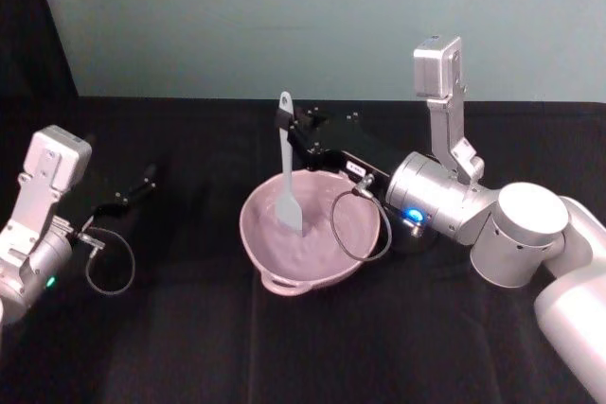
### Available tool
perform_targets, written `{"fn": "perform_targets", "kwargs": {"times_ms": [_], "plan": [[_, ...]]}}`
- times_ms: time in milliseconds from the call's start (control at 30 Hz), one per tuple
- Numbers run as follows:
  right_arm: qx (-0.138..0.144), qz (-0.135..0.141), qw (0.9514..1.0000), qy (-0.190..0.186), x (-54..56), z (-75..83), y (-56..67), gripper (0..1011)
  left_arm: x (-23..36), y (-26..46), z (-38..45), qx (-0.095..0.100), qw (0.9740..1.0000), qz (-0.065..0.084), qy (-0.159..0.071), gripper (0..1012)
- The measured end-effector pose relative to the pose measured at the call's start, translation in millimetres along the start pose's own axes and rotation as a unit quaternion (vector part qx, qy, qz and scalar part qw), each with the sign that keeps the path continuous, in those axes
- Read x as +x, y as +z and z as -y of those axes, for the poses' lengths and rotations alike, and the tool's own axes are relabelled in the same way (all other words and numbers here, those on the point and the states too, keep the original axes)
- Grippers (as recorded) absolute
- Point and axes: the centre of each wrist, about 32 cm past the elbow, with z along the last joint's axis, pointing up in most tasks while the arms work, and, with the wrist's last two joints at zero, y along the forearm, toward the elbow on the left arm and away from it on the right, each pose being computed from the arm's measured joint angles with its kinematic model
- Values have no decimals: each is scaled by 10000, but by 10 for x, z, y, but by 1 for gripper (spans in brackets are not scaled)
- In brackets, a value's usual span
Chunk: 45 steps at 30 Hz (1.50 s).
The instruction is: Use the one hand to pick up the spoon and stir the clear water in the bowl.
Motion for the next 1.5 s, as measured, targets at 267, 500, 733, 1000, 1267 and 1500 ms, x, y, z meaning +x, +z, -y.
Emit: {"fn": "perform_targets", "kwargs": {"times_ms": [267, 500, 733, 1000, 1267, 1500], "plan": [[26, 45, 9999, -139, 93, 19, 28, 110, 0, 0, 0, 0, 10000, 0, 0, 1011], [-2, 91, 9995, -296, 155, 156, 48, 110, 0, 0, 0, 0, 10000, 0, 0, 1011], [-44, 78, 9993, -369, 131, 294, 37, 110, 0, 0, 0, 0, 10000, 0, 0, 1011], [3, 23, 9996, -280, 14, 362, 21, 110, 0, 0, 0, 0, 10000, 0, 0, 1011], [79, -14, 9999, -71, -123, 302, 6, 110, 0, 0, 0, 0, 10000, 0, 0, 1011], [95, -42, 9999, 5, -124, 157, -9, 110, 0, 0, 0, 0, 10000, 0, 0, 1011]]}}
